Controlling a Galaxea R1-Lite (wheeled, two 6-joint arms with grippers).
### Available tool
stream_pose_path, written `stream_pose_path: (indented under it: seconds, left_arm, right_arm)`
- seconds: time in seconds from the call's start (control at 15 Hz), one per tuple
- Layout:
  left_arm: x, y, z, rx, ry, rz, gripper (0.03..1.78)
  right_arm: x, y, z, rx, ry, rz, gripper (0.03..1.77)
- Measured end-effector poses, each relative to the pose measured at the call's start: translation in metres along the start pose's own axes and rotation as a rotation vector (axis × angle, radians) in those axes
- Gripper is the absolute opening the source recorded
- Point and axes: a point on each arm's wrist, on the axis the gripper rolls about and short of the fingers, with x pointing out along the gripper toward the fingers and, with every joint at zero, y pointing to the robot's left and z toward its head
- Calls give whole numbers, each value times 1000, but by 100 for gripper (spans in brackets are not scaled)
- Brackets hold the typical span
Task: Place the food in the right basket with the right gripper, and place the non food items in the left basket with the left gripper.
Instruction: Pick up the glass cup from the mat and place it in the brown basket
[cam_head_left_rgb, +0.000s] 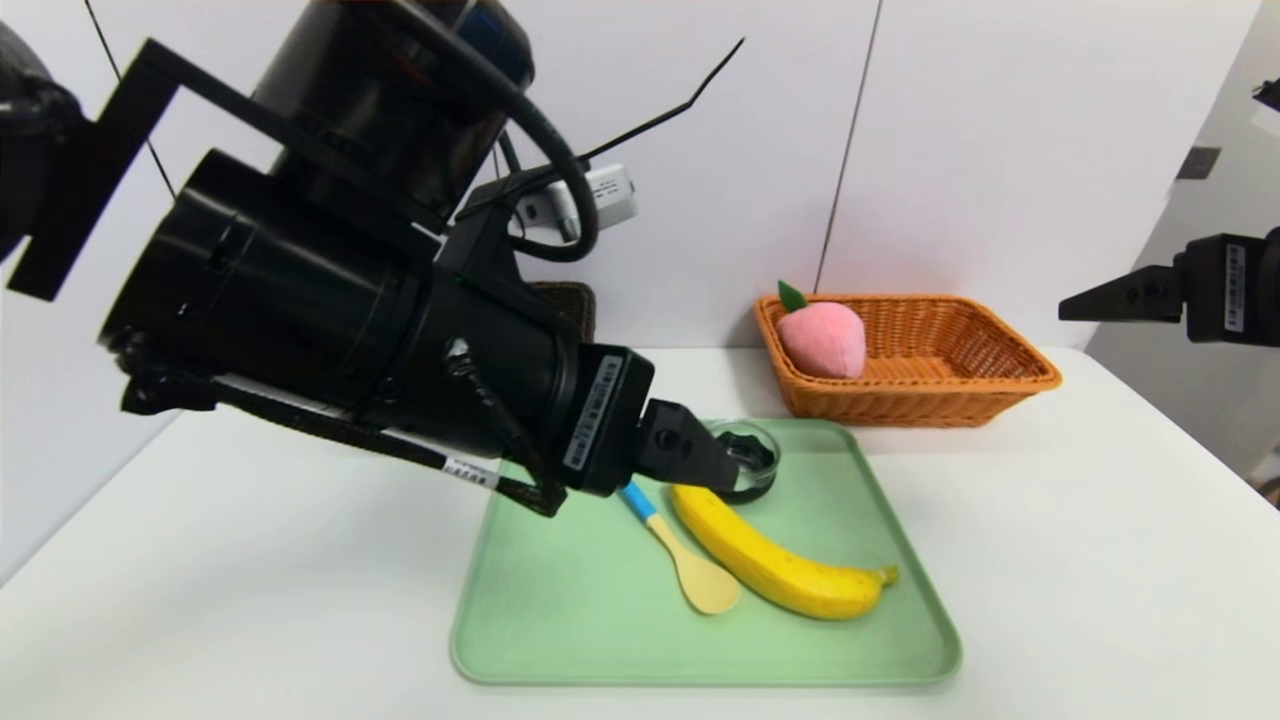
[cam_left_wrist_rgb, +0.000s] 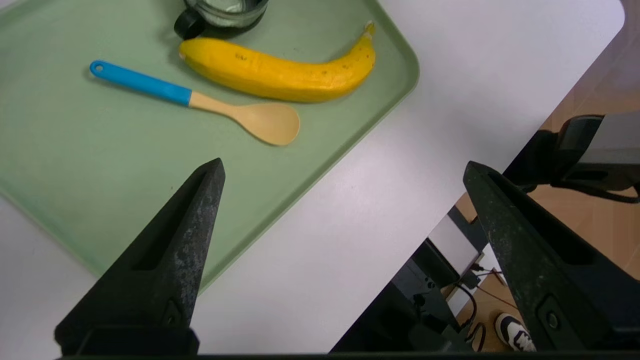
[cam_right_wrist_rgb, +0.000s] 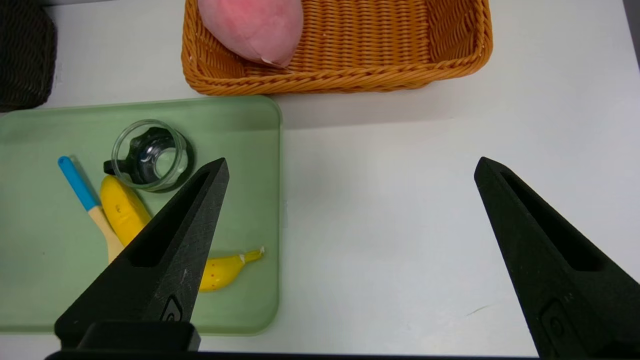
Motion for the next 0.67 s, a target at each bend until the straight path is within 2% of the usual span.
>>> stream_pose_path:
  seconds: [0.13, 0.33, 0.53, 0.67]
  left_arm:
    - [14, -7, 15, -17, -18, -12, 169]
    - [37, -8, 29, -31, -7, 23, 169]
    - [72, -2, 31, -36, 45, 113, 169]
    - [95, 3, 33, -31, 32, 174, 169]
  right_arm:
    - [-1, -3, -2, 11, 0, -13, 169]
    - [-4, -8, -3, 28, -7, -31, 169]
    - [-7, -10, -4, 83, -14, -36, 169]
    - [-8, -11, -7, 100, -7, -37, 169]
